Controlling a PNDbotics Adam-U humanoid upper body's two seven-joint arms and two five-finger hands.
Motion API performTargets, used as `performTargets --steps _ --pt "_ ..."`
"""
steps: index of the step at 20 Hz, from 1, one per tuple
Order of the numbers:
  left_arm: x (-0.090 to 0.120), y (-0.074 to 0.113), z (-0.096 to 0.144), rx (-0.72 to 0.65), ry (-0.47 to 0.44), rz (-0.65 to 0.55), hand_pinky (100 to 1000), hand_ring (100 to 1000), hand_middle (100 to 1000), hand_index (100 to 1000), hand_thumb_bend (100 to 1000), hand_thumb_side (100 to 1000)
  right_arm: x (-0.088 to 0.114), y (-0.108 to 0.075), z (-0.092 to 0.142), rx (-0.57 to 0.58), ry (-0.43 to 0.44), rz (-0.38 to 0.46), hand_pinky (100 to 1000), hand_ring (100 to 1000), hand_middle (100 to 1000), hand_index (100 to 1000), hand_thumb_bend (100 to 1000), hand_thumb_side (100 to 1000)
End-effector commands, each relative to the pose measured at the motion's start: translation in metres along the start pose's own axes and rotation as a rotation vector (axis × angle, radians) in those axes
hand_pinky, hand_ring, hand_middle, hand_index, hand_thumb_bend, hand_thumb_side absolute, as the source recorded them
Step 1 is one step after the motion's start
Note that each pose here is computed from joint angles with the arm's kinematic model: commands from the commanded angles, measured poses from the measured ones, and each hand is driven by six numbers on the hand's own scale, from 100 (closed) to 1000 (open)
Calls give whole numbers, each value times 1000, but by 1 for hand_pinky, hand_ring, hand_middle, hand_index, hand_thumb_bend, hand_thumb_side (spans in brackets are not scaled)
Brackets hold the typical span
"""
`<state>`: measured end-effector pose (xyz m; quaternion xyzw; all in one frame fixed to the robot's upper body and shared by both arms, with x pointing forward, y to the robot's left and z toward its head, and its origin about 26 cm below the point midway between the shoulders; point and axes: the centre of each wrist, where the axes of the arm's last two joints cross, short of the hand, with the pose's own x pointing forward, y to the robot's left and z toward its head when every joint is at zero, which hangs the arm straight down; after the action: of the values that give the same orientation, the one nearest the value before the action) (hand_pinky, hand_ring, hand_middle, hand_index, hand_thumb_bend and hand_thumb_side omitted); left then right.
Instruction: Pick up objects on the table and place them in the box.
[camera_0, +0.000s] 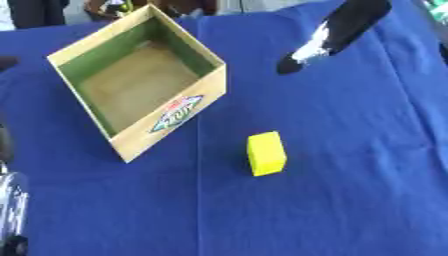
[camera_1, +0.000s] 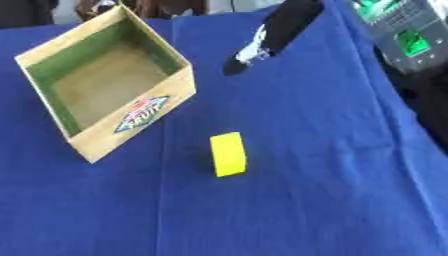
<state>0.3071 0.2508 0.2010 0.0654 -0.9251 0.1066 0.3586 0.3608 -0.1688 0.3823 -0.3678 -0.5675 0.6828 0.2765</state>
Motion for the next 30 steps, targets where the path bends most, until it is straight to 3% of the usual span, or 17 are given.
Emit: performTargets --steps 1,7,11,15,30 --pt "7 6 -5 -2 -31 -23 688 799 738 824 100 926 0 -5 8 -27 1 20 877 861 799 952 720 610" --pt "7 6 -5 -1 -32 -25 688 800 738 824 100 927 3 2 5 -14 -11 20 876 859 795 948 702 584" --pt "7 5 -5 -5 -33 -23 687 801 738 824 100 926 17 18 -13 87 -91 -20 874 856 791 943 716 546" --pt "7 5 -5 -6 -32 -22 687 801 739 824 100 927 26 23 -21 149 -137 -50 873 853 785 940 715 547" --pt "7 7 -4 -8 -27 -33 684 804 740 823 100 930 39 35 -27 175 -188 -89 870 850 772 929 662 509"
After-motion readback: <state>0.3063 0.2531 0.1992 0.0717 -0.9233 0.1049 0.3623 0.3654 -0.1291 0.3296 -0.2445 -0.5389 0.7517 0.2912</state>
